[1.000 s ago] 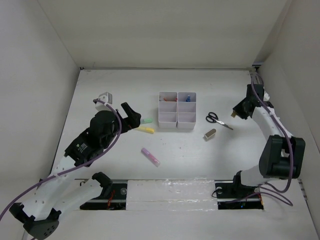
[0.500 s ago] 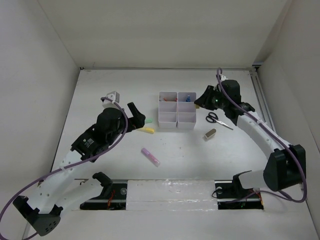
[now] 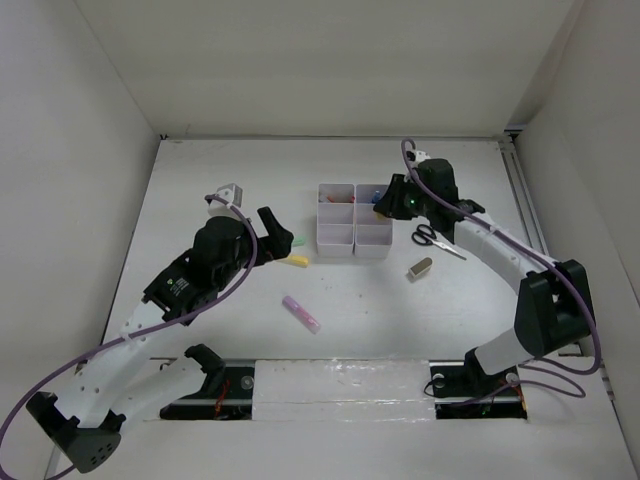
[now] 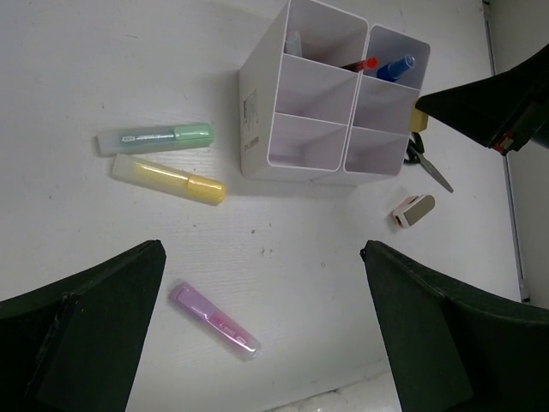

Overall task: Sort the stationery into containers
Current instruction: Place the stationery in the storage box.

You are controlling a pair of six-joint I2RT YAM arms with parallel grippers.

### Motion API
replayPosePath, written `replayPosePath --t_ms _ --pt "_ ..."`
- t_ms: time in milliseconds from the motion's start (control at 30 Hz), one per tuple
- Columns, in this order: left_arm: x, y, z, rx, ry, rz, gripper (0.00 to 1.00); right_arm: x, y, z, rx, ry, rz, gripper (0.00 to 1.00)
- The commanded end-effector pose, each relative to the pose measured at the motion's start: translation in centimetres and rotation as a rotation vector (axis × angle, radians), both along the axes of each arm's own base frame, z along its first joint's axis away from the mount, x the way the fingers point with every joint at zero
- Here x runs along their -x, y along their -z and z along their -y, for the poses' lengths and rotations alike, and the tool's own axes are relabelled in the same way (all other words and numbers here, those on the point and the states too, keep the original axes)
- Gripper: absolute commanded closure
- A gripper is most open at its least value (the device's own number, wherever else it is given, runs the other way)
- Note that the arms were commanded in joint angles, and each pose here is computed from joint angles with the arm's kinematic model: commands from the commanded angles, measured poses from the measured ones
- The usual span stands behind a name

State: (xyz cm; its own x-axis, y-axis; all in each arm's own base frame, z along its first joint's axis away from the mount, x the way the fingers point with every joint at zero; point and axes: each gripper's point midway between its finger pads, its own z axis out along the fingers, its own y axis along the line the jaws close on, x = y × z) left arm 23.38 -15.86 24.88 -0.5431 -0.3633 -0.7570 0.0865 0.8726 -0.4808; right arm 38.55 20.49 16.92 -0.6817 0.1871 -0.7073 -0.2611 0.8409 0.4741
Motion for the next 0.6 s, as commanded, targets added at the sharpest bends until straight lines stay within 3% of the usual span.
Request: replayPosePath --t_ms 0,333,567 --pt "-0.1 -0.9 0.2 0.018 0.017 0.039 0.00 -1.5 -4.3 -1.8 -0.025 -0.051 0.170 1.00" --pt "0.0 -1.0 0.5 0.030 0.033 0.042 0.00 -1.9 -2.6 -1.4 0.071 -0.016 0.183 1.00" --pt "0.1 -0.6 0.5 0.024 0.033 0.035 0.00 0.1 -0.5 -2.1 0.116 -0.021 0.156 1.00"
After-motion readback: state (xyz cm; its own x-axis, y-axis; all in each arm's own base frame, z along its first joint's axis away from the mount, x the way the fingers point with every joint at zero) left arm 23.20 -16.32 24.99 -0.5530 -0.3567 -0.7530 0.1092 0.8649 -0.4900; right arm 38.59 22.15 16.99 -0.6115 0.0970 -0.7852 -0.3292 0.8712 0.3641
